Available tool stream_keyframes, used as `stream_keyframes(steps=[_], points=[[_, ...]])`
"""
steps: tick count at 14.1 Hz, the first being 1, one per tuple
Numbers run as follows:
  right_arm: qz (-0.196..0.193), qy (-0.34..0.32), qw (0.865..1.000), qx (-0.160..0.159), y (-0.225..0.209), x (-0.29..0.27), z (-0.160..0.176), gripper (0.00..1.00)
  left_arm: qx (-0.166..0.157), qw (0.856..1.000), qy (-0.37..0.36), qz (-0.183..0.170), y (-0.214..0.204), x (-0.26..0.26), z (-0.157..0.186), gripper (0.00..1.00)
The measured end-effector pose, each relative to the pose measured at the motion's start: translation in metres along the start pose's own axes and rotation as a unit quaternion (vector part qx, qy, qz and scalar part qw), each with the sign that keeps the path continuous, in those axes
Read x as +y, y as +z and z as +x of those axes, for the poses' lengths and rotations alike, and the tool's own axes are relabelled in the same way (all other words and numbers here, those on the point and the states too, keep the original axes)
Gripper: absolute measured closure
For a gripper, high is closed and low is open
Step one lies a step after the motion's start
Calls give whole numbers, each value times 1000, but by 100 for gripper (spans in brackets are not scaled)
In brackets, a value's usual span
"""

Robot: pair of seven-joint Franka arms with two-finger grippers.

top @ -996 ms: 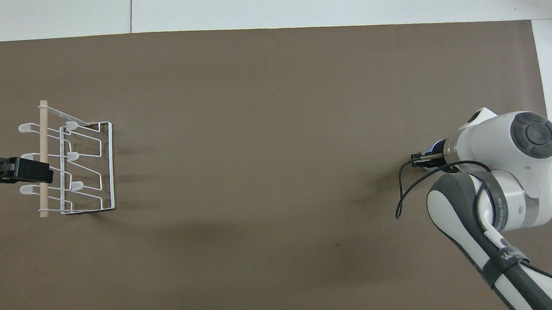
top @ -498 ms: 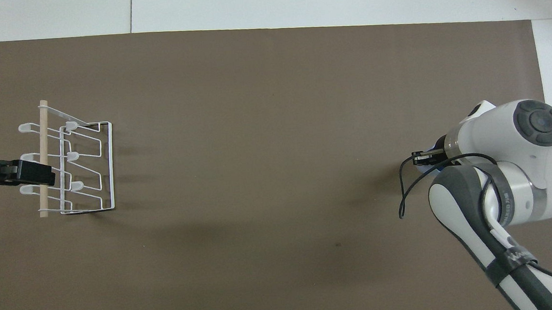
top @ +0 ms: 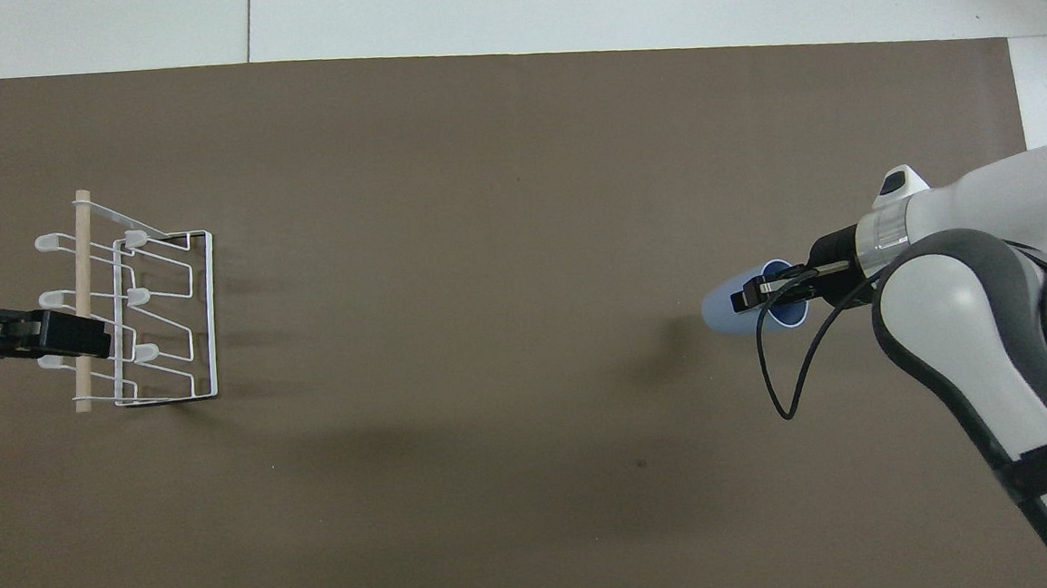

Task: Hang cup on cup holder
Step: 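Lift the blue cup and carry it toward the left gripper, then push the cup toward the left gripper while the left gripper reaches it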

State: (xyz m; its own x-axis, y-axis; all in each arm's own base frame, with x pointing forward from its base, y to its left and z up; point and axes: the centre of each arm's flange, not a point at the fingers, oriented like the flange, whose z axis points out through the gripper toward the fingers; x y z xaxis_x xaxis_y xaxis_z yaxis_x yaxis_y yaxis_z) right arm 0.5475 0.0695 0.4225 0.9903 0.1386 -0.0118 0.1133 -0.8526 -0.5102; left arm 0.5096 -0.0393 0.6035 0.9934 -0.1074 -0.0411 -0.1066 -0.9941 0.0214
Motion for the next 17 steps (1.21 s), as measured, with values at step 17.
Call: stream_keyframes(steps=[17], points=[[432, 29, 894, 110, 33, -215, 8, 94, -125, 729, -580, -341, 0, 38, 0, 0]])
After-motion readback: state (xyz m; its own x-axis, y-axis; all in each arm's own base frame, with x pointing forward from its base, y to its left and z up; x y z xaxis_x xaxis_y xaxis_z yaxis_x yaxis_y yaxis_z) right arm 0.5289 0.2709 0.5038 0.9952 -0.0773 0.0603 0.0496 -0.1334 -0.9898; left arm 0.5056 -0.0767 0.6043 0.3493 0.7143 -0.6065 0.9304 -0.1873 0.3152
